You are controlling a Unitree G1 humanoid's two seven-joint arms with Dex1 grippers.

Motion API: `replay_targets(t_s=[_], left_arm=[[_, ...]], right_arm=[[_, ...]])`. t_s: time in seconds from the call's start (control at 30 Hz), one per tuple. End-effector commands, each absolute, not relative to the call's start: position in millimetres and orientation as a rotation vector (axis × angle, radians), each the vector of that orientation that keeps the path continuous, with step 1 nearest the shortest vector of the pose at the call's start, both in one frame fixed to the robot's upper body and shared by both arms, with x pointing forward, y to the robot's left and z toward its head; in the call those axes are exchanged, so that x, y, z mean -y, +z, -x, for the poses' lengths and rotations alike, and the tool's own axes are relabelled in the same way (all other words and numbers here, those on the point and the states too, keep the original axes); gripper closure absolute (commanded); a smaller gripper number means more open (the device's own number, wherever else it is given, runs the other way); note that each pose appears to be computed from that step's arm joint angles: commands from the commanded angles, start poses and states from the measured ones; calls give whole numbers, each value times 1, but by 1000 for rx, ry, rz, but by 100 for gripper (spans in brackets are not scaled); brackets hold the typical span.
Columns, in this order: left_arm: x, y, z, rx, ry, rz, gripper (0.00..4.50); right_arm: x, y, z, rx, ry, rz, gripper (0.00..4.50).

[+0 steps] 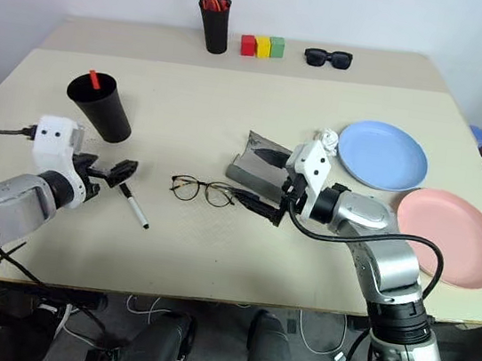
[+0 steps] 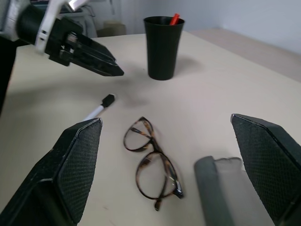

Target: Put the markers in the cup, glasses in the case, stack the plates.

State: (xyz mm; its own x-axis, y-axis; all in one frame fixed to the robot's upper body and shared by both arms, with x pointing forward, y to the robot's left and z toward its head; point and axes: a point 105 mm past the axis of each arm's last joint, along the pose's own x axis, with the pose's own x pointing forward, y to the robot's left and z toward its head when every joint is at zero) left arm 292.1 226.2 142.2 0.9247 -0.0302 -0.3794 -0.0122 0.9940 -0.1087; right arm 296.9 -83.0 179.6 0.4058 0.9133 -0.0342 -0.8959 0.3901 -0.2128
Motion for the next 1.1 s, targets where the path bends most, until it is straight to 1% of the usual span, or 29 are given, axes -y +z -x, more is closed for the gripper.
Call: replay_targets(t_s=[0.03, 0.13, 0.3, 0.5, 0.63, 0.73, 0.8, 0.97, 1.0, 1.1], left_arm=[[-240, 145, -288, -396, 110, 125, 7], [-240, 133, -287, -483, 149, 164, 7], [-221, 114, -293, -596, 105, 178, 7], [-199, 104, -301, -641, 62, 265, 7], [-193, 96, -303, -670, 107, 331, 7], [-191, 94, -303, -677, 137, 342, 81], [-189, 93, -302, -681, 138, 351, 173], [-188, 93, -300, -688, 133, 352, 432], [-189, 93, -300, -687, 133, 352, 444], [-192, 101, -304, -661, 125, 341, 444]], right_arm=[[80, 189, -293, 148, 1163, 220, 0], [80, 189, -293, 150, 1163, 221, 0], [76, 188, -294, 153, 1164, 219, 0], [77, 187, -293, 153, 1159, 224, 0], [80, 187, -294, 150, 1147, 233, 0], [81, 188, -294, 151, 1144, 236, 0], [81, 188, -295, 151, 1144, 236, 0], [81, 188, -296, 153, 1141, 238, 0], [80, 188, -296, 153, 1141, 239, 0], [80, 188, -296, 154, 1143, 240, 0]])
